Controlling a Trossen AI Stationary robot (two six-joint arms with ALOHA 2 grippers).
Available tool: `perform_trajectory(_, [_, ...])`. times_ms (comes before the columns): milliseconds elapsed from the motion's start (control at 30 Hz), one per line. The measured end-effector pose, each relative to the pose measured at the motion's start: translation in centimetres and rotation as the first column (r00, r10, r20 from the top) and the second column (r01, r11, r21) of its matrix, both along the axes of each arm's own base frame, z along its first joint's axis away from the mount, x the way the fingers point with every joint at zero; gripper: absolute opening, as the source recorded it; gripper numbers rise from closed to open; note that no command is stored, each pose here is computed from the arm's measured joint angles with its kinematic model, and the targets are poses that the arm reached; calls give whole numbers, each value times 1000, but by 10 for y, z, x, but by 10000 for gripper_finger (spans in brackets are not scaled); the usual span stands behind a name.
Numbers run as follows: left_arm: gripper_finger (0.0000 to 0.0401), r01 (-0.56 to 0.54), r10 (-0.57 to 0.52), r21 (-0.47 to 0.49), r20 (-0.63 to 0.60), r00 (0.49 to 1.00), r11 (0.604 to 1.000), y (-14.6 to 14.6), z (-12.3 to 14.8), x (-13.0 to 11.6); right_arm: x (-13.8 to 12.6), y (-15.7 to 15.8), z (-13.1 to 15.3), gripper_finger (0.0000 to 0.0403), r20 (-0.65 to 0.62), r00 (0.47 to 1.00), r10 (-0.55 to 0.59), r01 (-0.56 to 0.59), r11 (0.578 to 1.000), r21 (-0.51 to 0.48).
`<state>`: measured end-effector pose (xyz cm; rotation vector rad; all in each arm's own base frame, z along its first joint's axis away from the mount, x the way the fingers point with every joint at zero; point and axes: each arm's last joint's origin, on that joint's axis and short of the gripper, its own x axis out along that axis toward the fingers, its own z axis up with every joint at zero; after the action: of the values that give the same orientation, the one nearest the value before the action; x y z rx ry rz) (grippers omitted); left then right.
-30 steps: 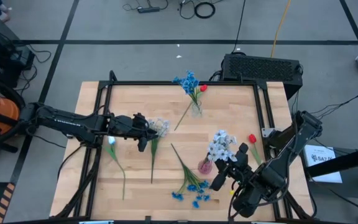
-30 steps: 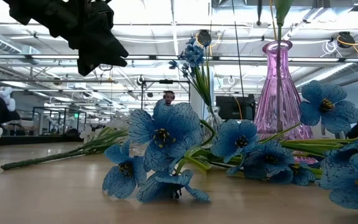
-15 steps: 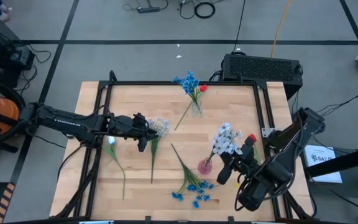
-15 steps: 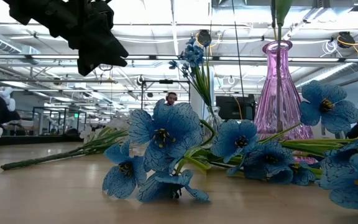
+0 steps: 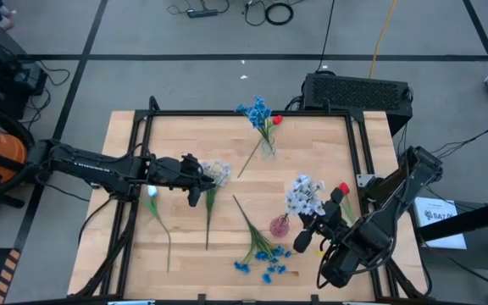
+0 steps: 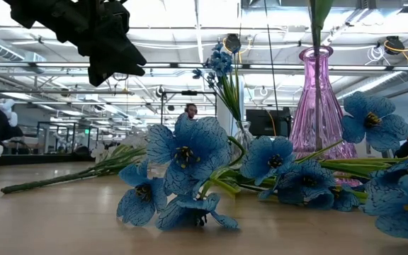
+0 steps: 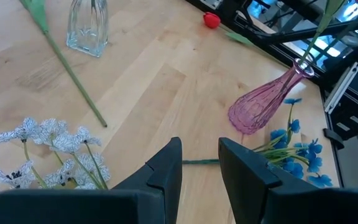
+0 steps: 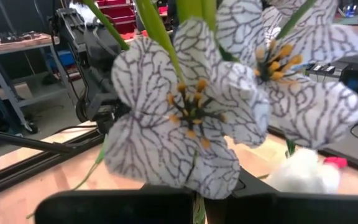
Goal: Sort flowers into vase by color
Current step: Put the right white flowers into the violet transparent vase
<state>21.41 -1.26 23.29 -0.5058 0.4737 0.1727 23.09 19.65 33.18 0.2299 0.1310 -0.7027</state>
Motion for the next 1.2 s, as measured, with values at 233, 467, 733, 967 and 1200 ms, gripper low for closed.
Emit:
perform_trajectory(233, [111, 0, 0, -1, 0, 1000, 1000, 0, 0, 0, 6, 6, -31, 0, 0, 1000, 20, -20, 1000, -10])
perform_trajectory(467, [111, -1, 1, -1, 0, 1000, 1000, 0, 0, 0, 6, 8, -51, 5, -84, 993, 88, -82, 994, 68])
perform_trajectory(733, [111, 0, 0, 1, 0, 1000, 1000, 0, 0, 0, 5, 6, -62, 42, -107, 990, 96, -87, 992, 88])
perform_trajectory(967, [111, 1, -1, 1, 0, 1000, 1000, 0, 0, 0, 8, 4, -64, 71, -182, 973, 141, -119, 985, 126])
perform_trajectory(1200, [111, 1, -1, 2, 0, 1000, 1000, 0, 0, 0, 9, -2, -58, 122, -246, 946, 211, -156, 962, 223])
